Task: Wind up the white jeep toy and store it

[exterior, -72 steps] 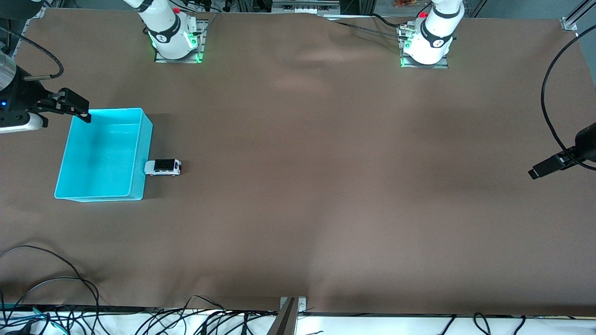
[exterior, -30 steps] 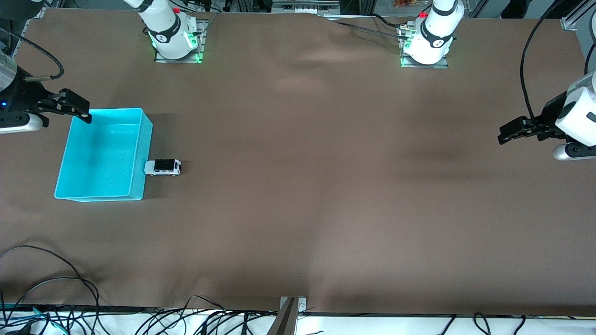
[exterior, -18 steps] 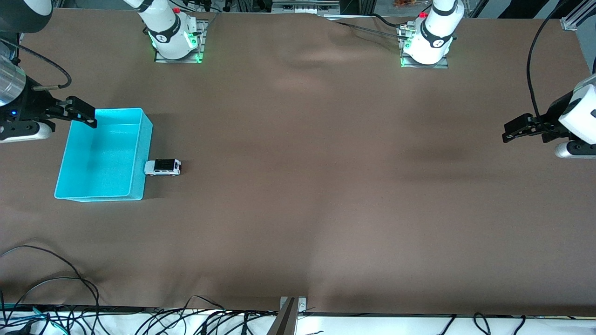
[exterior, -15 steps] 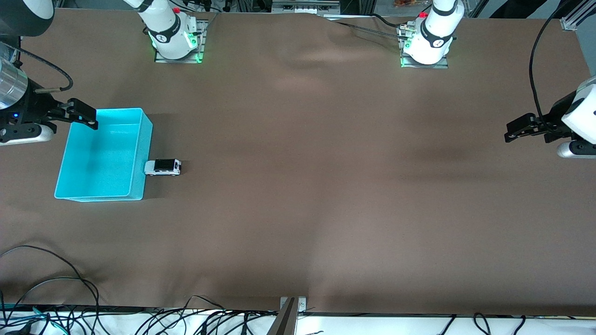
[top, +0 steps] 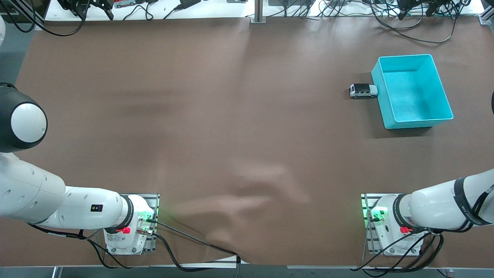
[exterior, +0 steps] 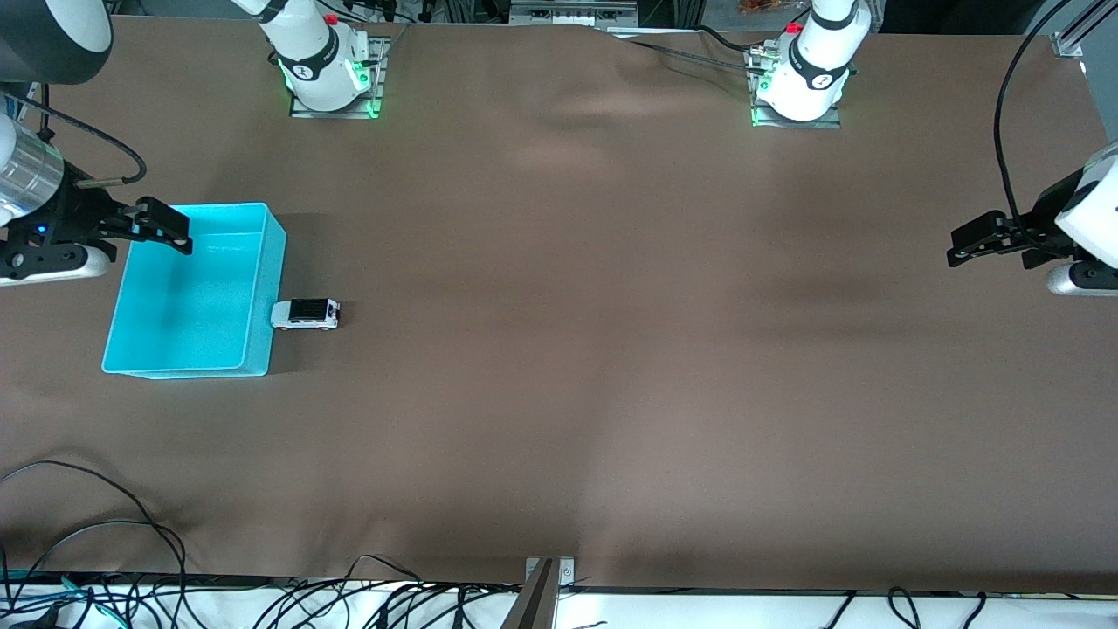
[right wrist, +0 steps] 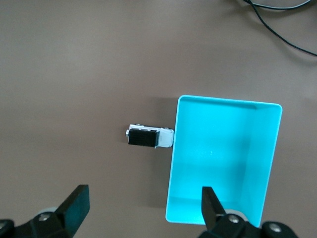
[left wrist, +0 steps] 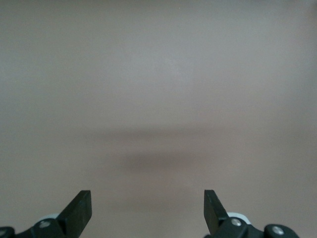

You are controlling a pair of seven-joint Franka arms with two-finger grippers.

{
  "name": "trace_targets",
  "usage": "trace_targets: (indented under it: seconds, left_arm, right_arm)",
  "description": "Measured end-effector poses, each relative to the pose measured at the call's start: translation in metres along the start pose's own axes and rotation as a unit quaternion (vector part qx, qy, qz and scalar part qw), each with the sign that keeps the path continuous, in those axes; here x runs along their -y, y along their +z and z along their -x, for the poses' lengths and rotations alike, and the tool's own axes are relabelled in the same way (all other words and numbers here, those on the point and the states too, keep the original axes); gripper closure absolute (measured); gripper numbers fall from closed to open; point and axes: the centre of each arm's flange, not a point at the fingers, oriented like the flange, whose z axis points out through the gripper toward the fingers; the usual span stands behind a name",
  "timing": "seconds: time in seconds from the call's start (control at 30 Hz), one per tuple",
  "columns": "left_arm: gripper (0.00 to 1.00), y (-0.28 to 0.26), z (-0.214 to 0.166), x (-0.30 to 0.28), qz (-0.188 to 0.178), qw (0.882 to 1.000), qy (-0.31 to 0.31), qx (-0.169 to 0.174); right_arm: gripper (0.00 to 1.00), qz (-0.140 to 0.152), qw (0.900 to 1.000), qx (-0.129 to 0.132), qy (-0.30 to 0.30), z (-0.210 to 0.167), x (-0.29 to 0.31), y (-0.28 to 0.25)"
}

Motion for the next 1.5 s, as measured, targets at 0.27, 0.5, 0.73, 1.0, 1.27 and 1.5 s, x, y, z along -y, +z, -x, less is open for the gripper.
trace_targets:
  seconds: [0.27, 0.5, 0.73, 1.0, 1.27, 1.5]
  left_arm:
    - [0.0, -0.005, 0.0, 0.0, 0.0, 1.0, 0.0, -0.006]
    - [0.0, -0.005, 0.0, 0.0, 0.0, 1.0, 0.0, -0.005]
    - [0.0, -0.003, 0.004, -0.001, 0.0, 1.0, 0.001, 0.01]
    - [0.0, -0.001, 0.007, 0.0, 0.001, 1.0, 0.001, 0.023]
    - [0.0, -0.001, 0.007, 0.001, 0.001, 1.0, 0.0, 0.025]
    - [0.0, -0.001, 0.007, -0.001, 0.001, 1.0, 0.002, 0.026]
  right_arm:
    - [0.0, -0.003, 1.0, -0.008, 0.001, -0.004, 0.011, 0.036]
    - [0.0, -0.006, 0.999, -0.02, 0.032, -0.006, 0.038, 0.073]
    - [0.0, -0.007, 0.998, -0.009, 0.057, -0.001, 0.045, 0.104]
    - [0.0, -0.006, 0.992, 0.012, 0.127, 0.002, 0.046, 0.146]
    - [0.0, -0.008, 0.984, 0.006, 0.176, 0.009, 0.058, 0.197]
    - [0.0, -0.012, 0.971, -0.004, 0.239, 0.013, 0.06, 0.228]
